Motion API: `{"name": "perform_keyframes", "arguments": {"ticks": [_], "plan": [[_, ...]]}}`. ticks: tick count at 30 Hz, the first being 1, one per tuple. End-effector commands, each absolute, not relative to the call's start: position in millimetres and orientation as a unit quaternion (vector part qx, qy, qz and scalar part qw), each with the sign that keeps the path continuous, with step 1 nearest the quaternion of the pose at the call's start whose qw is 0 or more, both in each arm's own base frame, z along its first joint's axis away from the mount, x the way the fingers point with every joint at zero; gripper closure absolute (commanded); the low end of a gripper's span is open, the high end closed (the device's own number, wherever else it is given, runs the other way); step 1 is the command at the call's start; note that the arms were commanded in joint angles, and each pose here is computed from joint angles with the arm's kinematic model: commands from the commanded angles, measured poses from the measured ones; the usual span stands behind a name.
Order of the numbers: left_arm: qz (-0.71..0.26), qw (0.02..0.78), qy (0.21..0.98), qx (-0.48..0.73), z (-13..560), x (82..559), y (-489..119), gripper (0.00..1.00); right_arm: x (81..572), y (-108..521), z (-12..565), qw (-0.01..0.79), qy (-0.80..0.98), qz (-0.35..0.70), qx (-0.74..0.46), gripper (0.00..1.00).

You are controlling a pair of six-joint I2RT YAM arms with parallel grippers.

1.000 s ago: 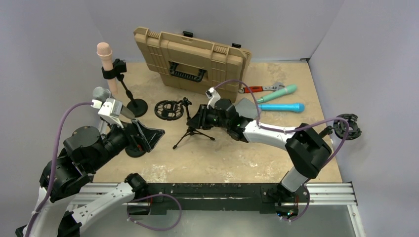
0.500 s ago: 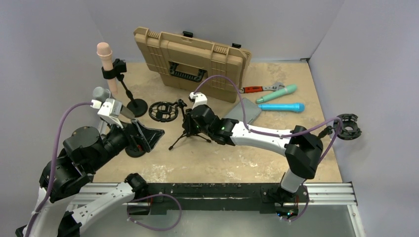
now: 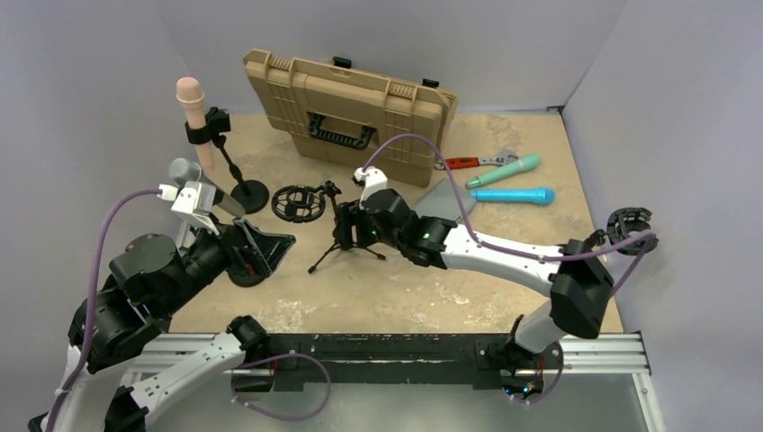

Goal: Remove the microphone from the stand

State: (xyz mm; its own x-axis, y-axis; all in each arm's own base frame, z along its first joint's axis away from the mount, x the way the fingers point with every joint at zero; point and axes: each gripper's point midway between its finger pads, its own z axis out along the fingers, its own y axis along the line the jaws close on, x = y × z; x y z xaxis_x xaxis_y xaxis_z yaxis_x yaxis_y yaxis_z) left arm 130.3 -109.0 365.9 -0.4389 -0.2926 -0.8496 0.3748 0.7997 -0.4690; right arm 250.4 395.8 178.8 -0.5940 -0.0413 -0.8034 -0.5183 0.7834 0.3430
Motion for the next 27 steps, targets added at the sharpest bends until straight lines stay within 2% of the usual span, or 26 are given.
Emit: {"name": "perform_keyframes", "arguments": {"ticks": [1, 8, 14, 21, 27], "plan": [[-0.321, 0.541, 0.777, 0.007, 371.7, 134.2, -107.1, 0.03, 250.9, 381.2, 229.5, 0.438, 0.810, 0.357, -0.158, 0.33], [-0.329, 0.547, 0.770, 0.005, 378.2, 132.5, -106.2, 0.03, 258.8, 348.1, 305.8, 0.483, 0.734, 0.455, -0.146, 0.26], [-0.336, 0.544, 0.769, 0.007, 379.8, 131.8, -109.5, 0.03, 271.6, 365.9, 360.8, 0.505, 0.701, 0.475, -0.166, 0.21], [-0.345, 0.541, 0.767, 0.013, 384.1, 126.0, -109.4, 0.03, 296.9, 394.1, 357.7, 0.492, 0.714, 0.470, -0.162, 0.22], [-0.341, 0.540, 0.769, 0.015, 382.2, 125.3, -108.2, 0.03, 299.8, 411.0, 327.3, 0.471, 0.736, 0.458, -0.166, 0.30]]}}
